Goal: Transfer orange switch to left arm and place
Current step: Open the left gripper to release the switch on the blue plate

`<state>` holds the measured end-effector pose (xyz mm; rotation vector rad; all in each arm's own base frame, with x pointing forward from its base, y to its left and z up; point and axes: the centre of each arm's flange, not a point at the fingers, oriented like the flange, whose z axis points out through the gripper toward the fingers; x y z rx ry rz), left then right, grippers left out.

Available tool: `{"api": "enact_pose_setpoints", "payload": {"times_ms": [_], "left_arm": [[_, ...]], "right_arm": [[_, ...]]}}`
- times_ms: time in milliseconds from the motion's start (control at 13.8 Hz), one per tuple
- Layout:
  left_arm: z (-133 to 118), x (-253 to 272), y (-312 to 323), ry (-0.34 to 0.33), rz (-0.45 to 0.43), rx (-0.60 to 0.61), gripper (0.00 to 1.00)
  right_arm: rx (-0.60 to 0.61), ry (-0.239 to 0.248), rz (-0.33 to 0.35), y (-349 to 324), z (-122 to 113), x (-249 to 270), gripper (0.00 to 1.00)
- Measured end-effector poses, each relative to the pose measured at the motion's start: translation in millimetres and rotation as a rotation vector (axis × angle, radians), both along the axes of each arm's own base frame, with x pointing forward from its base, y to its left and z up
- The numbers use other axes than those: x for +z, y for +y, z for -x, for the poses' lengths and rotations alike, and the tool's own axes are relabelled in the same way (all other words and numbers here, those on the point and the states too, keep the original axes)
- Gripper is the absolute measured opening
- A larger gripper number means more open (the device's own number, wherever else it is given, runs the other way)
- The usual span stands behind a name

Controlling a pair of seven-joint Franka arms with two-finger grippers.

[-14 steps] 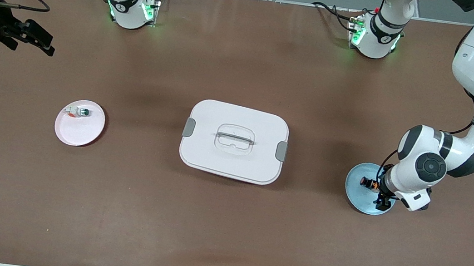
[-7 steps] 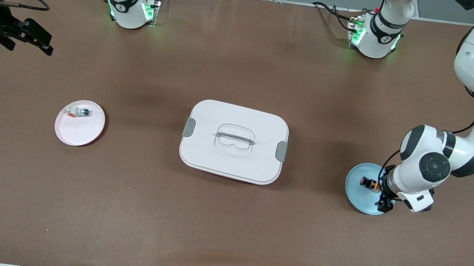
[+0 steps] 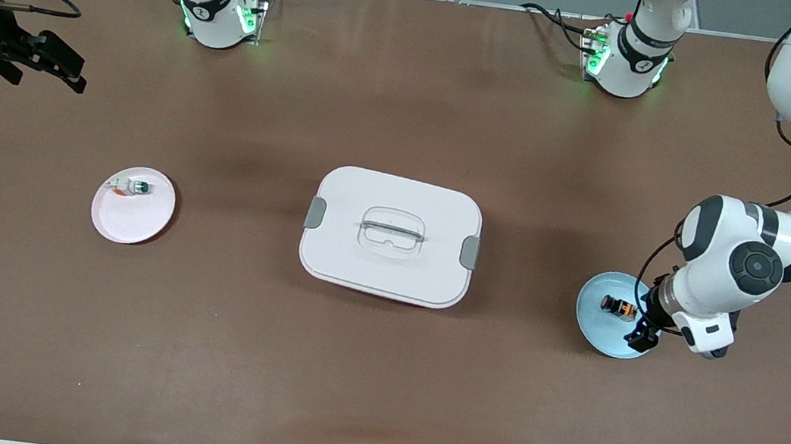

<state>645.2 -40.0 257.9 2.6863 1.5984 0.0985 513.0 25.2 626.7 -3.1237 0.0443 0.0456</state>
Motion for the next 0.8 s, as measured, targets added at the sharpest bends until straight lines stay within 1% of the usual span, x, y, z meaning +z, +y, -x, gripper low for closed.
{"api": "enact_pose_setpoints", "payload": {"times_ms": [291,800], "left_arm": [[8,3,2,0.017,-0.02,-0.281,1.0],[12,13,-7,0.016,-0.048,-0.775,1.0]], "right_arm": [[0.001,-0.016,-0.001,0,-2,2,1.0],[0.0,-0.017,-0.001,0,-2,2,1.0]]}}
